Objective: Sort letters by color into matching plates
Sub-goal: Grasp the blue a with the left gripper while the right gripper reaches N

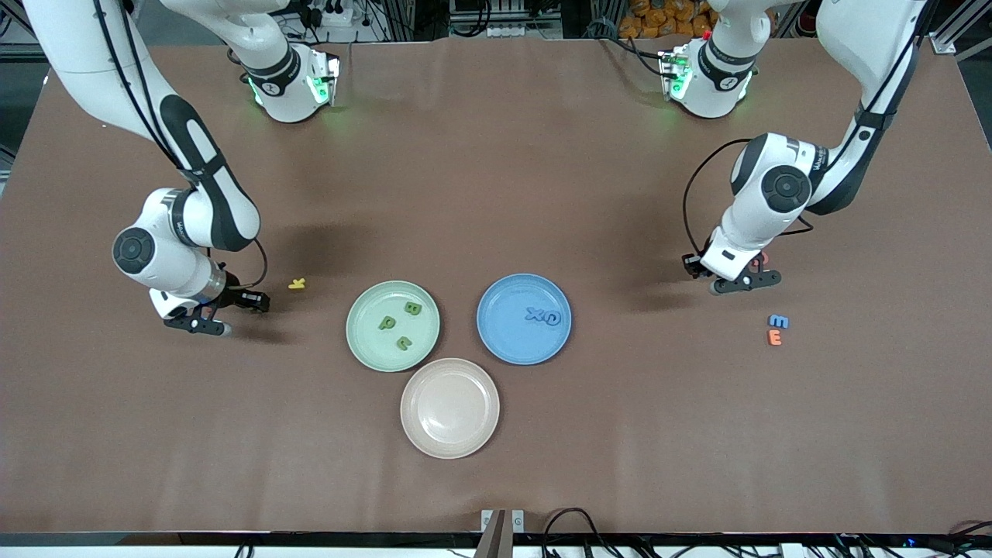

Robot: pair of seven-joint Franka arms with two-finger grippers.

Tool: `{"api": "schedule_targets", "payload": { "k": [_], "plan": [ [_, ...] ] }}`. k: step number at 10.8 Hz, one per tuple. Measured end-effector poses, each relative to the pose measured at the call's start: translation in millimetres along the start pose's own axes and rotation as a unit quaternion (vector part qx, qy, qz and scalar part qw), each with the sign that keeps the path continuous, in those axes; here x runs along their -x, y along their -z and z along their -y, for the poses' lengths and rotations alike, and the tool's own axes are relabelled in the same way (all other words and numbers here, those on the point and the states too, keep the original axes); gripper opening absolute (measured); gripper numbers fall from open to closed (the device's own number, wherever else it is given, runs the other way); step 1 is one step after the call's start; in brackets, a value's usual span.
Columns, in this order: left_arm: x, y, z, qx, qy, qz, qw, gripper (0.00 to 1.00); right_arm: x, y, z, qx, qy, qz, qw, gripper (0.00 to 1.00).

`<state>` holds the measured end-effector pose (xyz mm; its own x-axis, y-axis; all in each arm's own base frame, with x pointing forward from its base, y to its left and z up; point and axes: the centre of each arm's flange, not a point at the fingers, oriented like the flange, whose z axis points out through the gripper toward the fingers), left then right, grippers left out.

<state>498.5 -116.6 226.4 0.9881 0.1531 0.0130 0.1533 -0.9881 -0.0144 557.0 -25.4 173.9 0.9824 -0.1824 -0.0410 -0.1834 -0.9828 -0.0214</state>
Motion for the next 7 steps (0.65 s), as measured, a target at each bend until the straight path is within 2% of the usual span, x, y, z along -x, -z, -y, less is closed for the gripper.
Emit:
{"api": "schedule_targets", "payload": {
  "k": [1,3,7],
  "plan": [
    [-6,10,-9,-0.004,0.006,0.002,1.000,0.27,1,1,1,0.000,0.001,0.000,1.000,0.47],
    [-16,27,-27,0.001,0.027,-0.007,1.000,0.27,2,1,2,-0.001,0.002,0.000,1.000,0.34],
    [-13,44,-96,0.031,0.071,-0.018,0.997,0.27,3,1,2,0.001,0.006,0.000,1.000,0.33]
  ]
}}
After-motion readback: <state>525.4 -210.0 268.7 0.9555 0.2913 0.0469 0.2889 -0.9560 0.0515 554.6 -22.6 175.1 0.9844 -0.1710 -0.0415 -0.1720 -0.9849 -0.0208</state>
